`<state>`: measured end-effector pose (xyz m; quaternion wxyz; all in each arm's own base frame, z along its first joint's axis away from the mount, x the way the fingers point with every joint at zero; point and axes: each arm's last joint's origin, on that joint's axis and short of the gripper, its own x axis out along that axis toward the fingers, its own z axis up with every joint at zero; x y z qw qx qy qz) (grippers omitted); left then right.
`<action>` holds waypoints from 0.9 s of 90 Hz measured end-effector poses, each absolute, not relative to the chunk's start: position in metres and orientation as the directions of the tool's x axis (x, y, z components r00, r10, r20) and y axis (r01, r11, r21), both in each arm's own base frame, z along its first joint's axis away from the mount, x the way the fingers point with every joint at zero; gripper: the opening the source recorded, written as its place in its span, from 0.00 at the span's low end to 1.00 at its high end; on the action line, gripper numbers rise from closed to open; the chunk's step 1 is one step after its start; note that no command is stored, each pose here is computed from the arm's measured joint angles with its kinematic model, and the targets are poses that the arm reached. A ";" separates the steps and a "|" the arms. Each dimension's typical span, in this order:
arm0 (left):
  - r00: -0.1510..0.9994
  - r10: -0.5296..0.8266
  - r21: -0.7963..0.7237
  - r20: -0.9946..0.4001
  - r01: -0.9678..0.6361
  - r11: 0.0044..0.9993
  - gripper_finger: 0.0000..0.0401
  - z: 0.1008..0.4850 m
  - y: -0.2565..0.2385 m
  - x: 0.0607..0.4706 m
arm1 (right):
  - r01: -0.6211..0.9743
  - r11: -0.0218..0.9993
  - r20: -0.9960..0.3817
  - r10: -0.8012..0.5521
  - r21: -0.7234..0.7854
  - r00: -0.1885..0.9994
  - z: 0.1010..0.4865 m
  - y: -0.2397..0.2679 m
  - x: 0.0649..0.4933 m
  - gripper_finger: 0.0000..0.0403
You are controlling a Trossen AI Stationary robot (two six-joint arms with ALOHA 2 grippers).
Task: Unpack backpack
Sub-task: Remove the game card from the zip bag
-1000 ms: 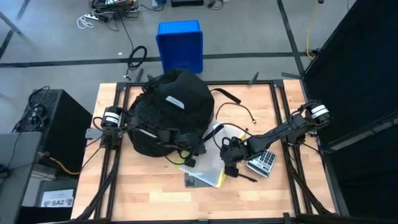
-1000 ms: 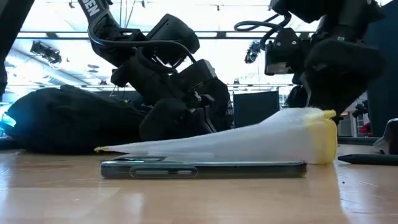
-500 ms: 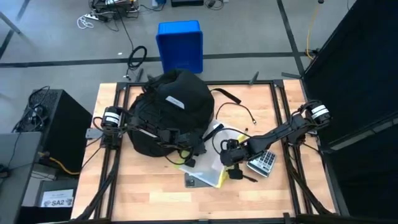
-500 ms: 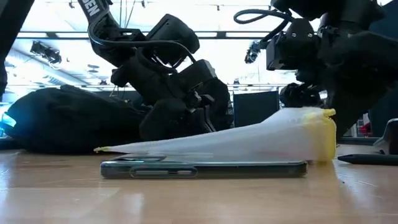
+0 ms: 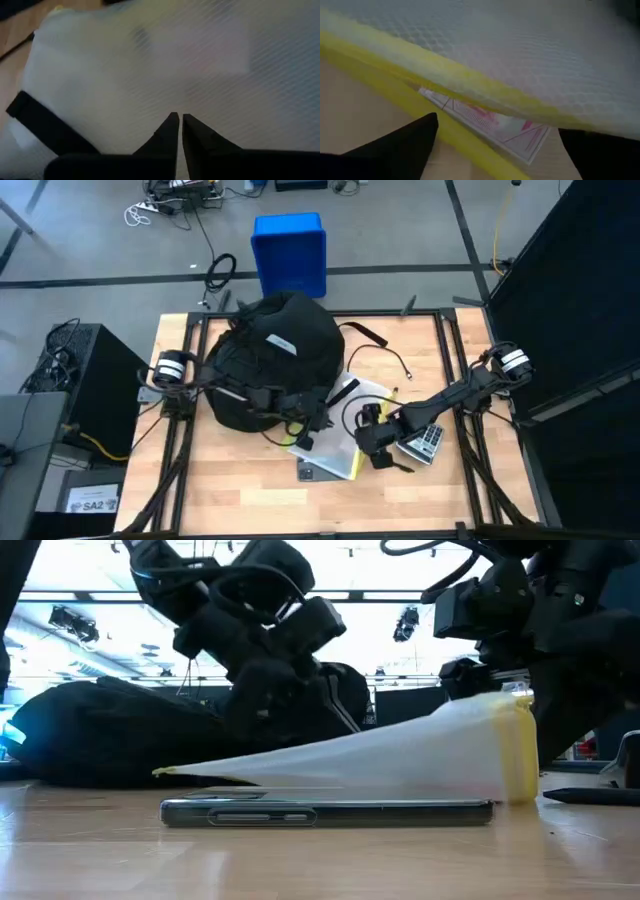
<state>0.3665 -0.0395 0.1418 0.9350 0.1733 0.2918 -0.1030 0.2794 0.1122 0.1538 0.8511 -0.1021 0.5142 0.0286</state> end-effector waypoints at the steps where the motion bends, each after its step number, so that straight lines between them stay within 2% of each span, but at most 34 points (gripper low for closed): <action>1: 0.809 -0.093 0.264 -0.580 0.295 0.918 0.00 0.142 -0.040 0.366 | -0.156 0.977 -0.881 -0.057 -0.147 0.470 0.154 0.112 0.279 0.97; 20: 0.807 -0.096 0.263 -0.582 0.299 0.917 0.00 0.144 -0.041 0.365 | -0.196 0.970 -0.880 -0.033 -0.143 0.474 0.154 0.105 0.284 0.99; 42: 0.799 -0.116 0.247 -0.590 0.316 0.916 0.00 0.143 -0.042 0.365 | -0.245 0.963 -0.862 0.028 -0.113 0.506 0.155 0.092 0.296 0.94; 56: 0.796 -0.129 0.238 -0.592 0.326 0.915 0.00 0.143 -0.042 0.365 | -0.273 0.960 -0.870 0.079 -0.065 0.487 0.142 0.084 0.305 0.92; 81: 0.776 -0.127 0.217 -0.617 0.323 0.921 0.00 0.141 -0.042 0.363 | -0.276 0.959 -0.879 0.075 -0.066 0.471 0.129 0.078 0.312 0.93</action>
